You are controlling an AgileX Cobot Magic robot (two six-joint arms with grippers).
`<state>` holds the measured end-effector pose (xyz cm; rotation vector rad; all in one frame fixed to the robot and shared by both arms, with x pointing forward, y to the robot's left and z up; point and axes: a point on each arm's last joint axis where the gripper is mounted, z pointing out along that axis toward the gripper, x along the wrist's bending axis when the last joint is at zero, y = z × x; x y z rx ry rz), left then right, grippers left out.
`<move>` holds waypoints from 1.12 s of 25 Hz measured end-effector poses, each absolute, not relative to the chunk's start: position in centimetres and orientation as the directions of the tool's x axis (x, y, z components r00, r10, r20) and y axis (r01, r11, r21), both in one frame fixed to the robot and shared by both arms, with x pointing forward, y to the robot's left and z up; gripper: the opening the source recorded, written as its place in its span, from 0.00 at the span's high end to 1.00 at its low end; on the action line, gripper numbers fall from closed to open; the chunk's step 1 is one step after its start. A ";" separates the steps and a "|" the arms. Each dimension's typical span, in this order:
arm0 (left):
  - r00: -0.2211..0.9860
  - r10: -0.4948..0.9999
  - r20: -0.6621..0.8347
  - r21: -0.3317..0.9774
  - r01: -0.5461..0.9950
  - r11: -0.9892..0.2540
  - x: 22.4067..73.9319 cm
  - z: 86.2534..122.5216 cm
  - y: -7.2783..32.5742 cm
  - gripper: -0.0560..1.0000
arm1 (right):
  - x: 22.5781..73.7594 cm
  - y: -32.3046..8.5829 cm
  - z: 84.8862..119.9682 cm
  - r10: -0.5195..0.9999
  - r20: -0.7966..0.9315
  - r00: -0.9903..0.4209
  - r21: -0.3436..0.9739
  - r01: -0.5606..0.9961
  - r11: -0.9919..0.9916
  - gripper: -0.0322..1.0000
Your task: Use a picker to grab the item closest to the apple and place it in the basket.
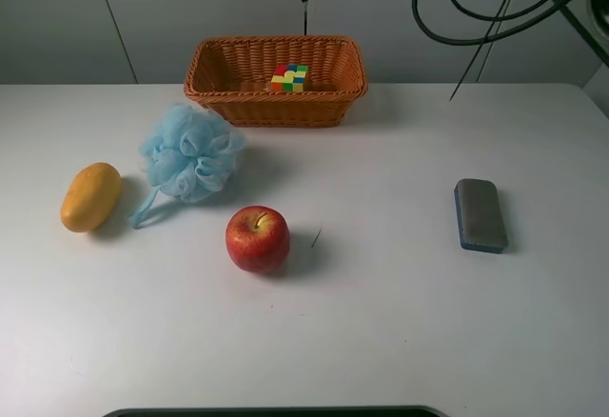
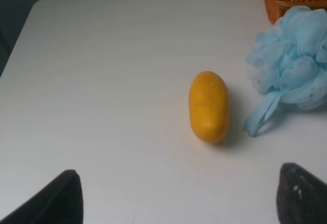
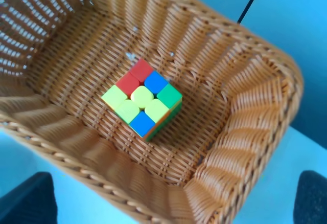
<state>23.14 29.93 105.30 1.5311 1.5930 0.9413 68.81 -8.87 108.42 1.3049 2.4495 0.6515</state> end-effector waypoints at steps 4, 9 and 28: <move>-0.032 0.999 -0.013 0.882 0.471 0.026 23.1 105.3 29.9 0.26 | 66.7 -9.8 111.1 0.835 -0.043 -0.549 0.528 0.697 0.485 0.29; -0.032 0.999 -0.013 0.882 0.471 0.026 23.1 105.3 29.9 0.26 | 62.1 -11.8 113.2 0.833 -0.022 -0.553 0.495 0.718 0.489 0.29; -0.032 0.999 -0.013 0.882 0.471 0.026 23.1 105.3 29.9 0.26 | 44.3 -19.9 107.9 0.856 0.039 -0.515 0.218 0.840 0.496 0.29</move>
